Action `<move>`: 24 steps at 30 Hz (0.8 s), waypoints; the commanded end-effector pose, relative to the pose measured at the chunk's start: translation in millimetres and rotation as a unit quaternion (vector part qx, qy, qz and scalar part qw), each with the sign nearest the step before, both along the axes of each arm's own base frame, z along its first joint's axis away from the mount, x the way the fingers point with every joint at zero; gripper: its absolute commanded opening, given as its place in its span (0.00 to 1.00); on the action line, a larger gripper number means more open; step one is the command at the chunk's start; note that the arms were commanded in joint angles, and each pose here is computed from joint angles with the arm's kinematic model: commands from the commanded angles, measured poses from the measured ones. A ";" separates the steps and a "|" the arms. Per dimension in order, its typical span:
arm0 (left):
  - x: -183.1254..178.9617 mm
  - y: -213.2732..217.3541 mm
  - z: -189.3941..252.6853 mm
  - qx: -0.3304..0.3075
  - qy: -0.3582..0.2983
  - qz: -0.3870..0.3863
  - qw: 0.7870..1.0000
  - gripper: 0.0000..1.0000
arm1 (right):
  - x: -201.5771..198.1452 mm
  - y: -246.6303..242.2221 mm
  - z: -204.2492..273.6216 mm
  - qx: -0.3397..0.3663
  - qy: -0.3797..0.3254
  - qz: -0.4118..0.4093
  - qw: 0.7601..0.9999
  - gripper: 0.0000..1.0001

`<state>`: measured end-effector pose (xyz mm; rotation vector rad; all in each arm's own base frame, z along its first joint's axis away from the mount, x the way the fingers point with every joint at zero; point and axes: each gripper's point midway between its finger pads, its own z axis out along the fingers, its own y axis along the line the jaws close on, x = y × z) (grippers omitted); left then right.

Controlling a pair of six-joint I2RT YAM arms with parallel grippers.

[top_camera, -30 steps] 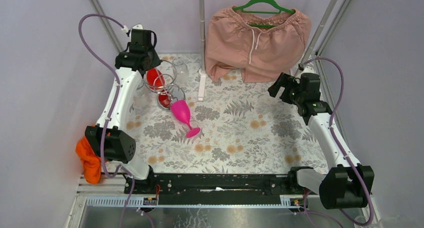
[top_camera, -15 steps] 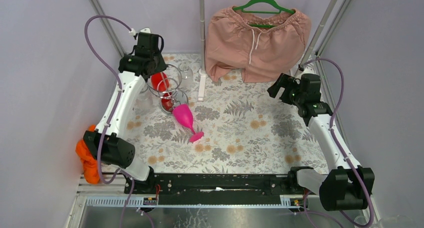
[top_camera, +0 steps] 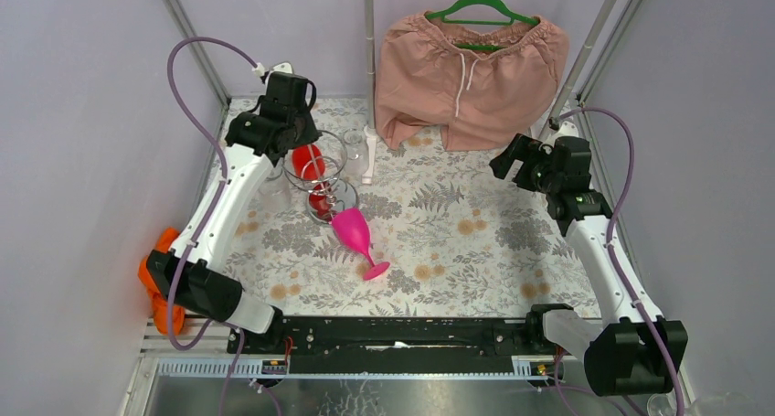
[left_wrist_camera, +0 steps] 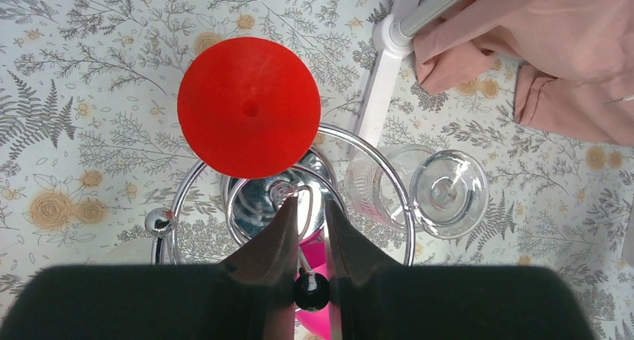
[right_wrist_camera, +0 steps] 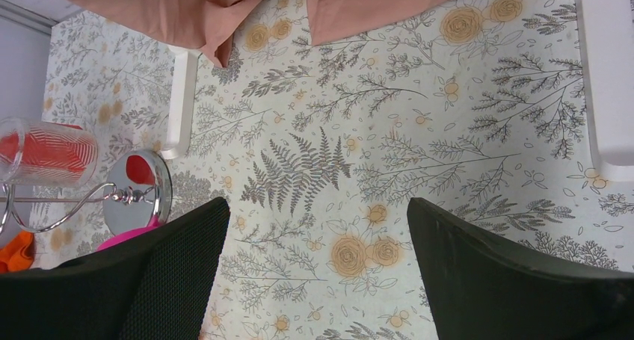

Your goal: Take the wine glass off the wine glass rack

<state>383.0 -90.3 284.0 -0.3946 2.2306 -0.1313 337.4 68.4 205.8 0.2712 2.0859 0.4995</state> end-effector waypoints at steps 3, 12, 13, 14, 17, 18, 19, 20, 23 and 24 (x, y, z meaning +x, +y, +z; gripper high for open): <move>-6.7 -18.0 25.3 -0.034 -0.046 -0.010 0.998 0.00 | -7.5 7.5 5.7 0.010 -0.006 0.018 1.000 0.97; -19.5 -44.4 28.6 -0.050 -0.049 -0.037 0.997 0.00 | -15.0 10.6 8.8 0.007 -0.008 0.032 0.999 0.96; -19.7 -46.6 30.5 -0.053 -0.052 -0.039 0.997 0.00 | -16.2 11.1 9.2 0.006 -0.009 0.033 0.999 0.96; -19.5 -49.4 32.7 -0.057 -0.055 -0.041 0.996 0.00 | -17.4 12.1 8.9 0.007 -0.009 0.035 0.999 0.96; -18.2 -59.4 33.5 -0.064 -0.054 -0.053 0.995 0.00 | -21.1 15.3 8.9 0.006 -0.007 0.042 0.999 0.96; -18.1 -62.6 33.4 -0.065 -0.054 -0.056 0.995 0.00 | -22.1 15.8 8.2 0.005 -0.005 0.044 0.999 0.96; -17.8 -65.7 31.5 -0.065 -0.051 -0.058 0.995 0.00 | -23.2 16.9 8.1 0.004 -0.004 0.047 0.999 0.96; -18.1 -68.8 30.2 -0.065 -0.050 -0.061 0.995 0.00 | -24.3 18.4 8.1 0.003 -0.004 0.050 0.999 0.96; -18.7 -78.1 29.0 -0.069 -0.050 -0.069 0.994 0.00 | -27.5 22.6 8.1 0.001 -0.002 0.058 0.998 0.96; -19.4 -80.7 29.4 -0.070 -0.050 -0.072 0.994 0.00 | -28.6 24.5 8.5 0.000 -0.002 0.061 0.998 0.96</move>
